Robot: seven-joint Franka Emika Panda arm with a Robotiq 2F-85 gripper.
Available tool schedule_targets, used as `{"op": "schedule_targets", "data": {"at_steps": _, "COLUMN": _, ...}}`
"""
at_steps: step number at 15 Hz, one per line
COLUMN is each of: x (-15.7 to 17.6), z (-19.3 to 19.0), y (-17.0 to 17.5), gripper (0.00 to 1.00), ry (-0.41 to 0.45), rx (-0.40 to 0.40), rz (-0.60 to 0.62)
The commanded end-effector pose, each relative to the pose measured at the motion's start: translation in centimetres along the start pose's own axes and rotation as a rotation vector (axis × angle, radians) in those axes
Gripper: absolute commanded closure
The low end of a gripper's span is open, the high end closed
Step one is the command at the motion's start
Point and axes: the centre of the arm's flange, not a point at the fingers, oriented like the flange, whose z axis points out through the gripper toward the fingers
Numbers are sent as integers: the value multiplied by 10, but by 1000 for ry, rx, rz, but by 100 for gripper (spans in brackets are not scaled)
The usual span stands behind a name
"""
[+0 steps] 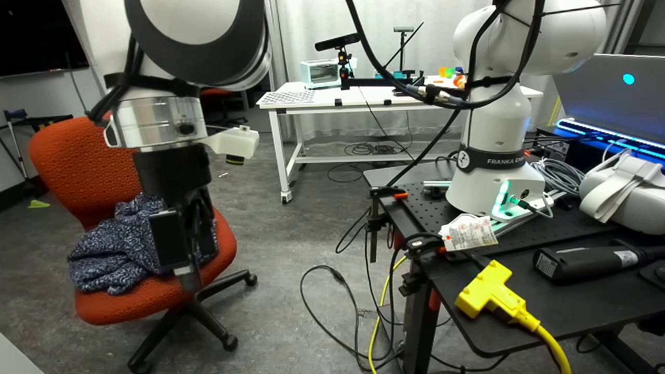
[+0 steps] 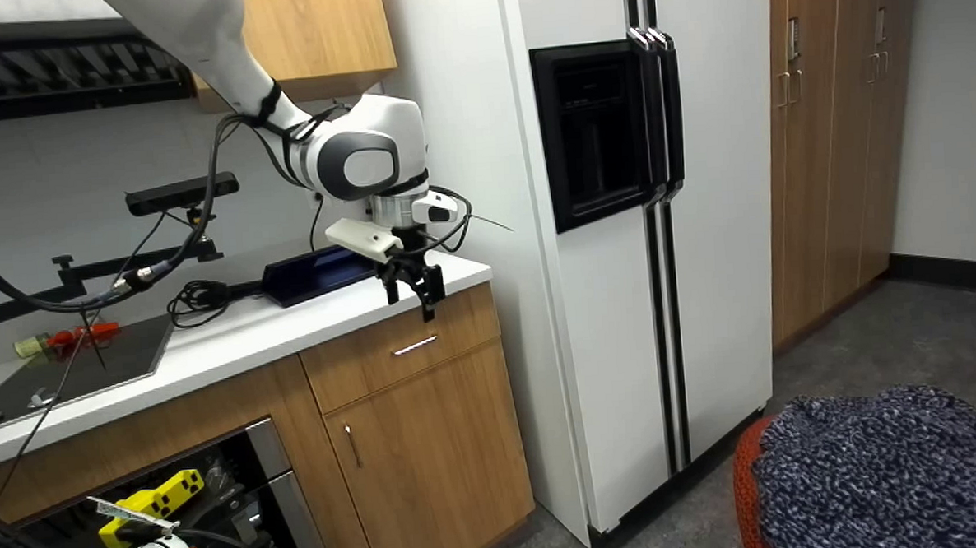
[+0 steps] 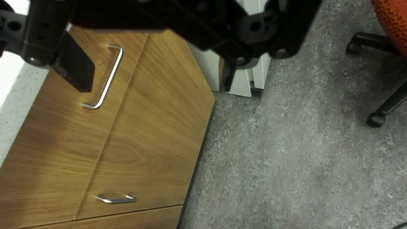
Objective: Open the top drawer of the bottom cabinet.
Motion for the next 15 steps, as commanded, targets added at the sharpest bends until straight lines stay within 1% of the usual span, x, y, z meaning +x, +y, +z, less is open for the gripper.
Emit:
{"op": "schedule_targets", "data": {"at_steps": 1, "x": 0, "z": 4, "y": 2, "gripper": 0, "ry": -4, "rx": 1, "rz": 1}}
{"op": "schedule_targets", "data": {"at_steps": 4, "x": 1, "z": 5, "y": 1, "gripper": 0, "ry": -5, "rx": 2, "rz": 0}}
{"op": "schedule_targets", "data": {"at_steps": 7, "x": 9, "z": 17, "y": -6, "gripper": 0, "ry": 0, "rx": -2, "rz": -23}}
{"op": "schedule_targets", "data": {"at_steps": 8, "x": 19, "z": 23, "y": -2, "gripper": 0, "ry": 2, "rx": 6, "rz": -28}}
{"op": "schedule_targets", "data": {"at_steps": 15, "x": 52, "z": 55, "y": -6, "gripper": 0, "ry": 3, "rx": 76, "rz": -29}}
